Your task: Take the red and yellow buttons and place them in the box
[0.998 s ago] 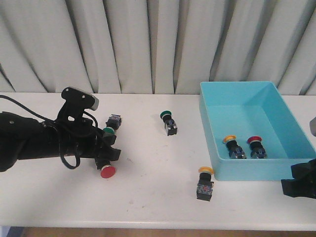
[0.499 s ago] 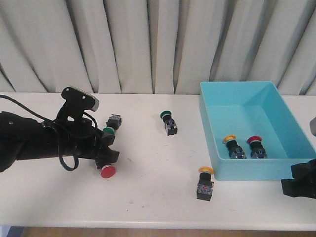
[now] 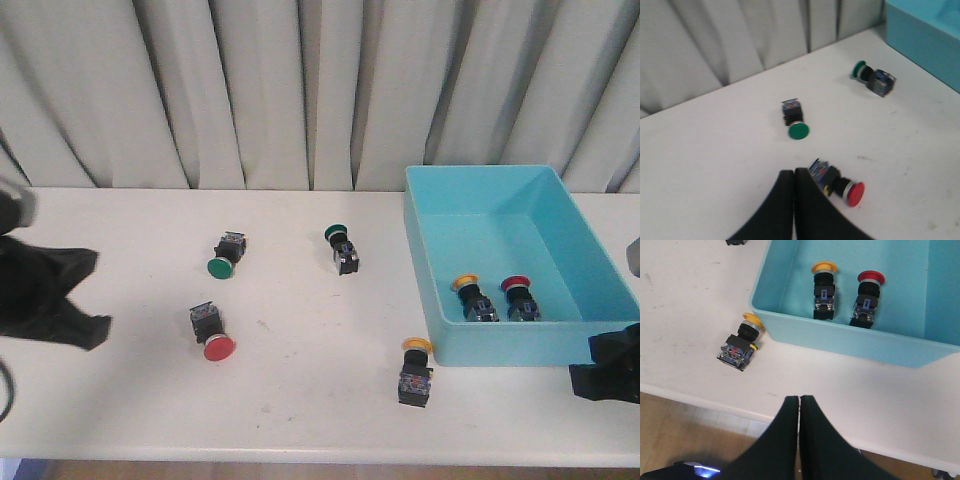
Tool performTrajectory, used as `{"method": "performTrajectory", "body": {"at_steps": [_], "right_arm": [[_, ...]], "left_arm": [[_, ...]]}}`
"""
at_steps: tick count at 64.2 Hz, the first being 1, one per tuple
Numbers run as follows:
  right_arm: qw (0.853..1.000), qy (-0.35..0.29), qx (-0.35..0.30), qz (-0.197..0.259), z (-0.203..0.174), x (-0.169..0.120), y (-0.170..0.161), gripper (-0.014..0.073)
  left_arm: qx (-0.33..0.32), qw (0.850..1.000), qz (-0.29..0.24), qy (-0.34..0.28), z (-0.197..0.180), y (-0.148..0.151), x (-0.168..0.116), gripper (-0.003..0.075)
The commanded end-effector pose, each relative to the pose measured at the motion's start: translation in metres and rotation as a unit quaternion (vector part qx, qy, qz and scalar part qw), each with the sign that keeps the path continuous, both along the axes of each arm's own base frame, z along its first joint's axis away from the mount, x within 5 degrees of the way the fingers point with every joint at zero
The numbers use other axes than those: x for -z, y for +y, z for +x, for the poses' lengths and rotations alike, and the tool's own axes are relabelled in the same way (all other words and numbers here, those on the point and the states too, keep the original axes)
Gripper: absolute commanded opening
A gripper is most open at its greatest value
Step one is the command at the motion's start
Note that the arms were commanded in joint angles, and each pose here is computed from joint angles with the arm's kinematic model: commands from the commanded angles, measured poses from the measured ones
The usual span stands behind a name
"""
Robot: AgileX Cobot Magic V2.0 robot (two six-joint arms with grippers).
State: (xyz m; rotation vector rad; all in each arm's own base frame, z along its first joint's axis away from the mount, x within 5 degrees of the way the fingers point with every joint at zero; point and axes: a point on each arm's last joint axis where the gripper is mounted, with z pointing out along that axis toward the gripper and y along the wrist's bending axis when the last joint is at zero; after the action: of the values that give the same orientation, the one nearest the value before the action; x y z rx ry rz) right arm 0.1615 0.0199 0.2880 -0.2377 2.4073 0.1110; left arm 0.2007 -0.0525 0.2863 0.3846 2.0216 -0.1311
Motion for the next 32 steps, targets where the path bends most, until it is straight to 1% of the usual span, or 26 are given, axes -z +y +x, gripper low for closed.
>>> {"method": "performTrajectory", "body": {"at_steps": [1,6,10,15,24,32], "right_arm": [[0.999,-0.039,0.005,0.006,0.003,-0.013,0.0,-0.0008],[0.999,-0.039,0.005,0.006,0.003,-0.013,0.0,-0.0008],[0.999,-0.039,0.005,0.006,0.003,-0.013,0.0,-0.0008],[0.999,-0.039,0.005,0.006,0.003,-0.013,0.0,-0.0008],[0.999,-0.037,0.005,0.006,0.003,-0.012,0.0,-0.0008],[0.999,-0.035,0.004,0.006,0.003,-0.012,0.0,-0.0008]], "left_arm": [[-0.043,0.996,-0.021,-0.08,-0.034,0.019,-0.014,-0.0007],[-0.07,0.991,-0.033,-0.11,-0.066,0.032,-0.004,-0.0007],[-0.088,0.987,-0.039,-0.132,-0.089,0.039,0.009,-0.0007],[-0.11,0.982,-0.058,-0.144,-0.111,0.044,0.034,-0.0007],[-0.125,0.973,-0.083,-0.173,-0.133,0.048,0.065,-0.0007],[-0.126,0.97,-0.09,-0.187,-0.14,0.049,0.082,-0.0007]]}}
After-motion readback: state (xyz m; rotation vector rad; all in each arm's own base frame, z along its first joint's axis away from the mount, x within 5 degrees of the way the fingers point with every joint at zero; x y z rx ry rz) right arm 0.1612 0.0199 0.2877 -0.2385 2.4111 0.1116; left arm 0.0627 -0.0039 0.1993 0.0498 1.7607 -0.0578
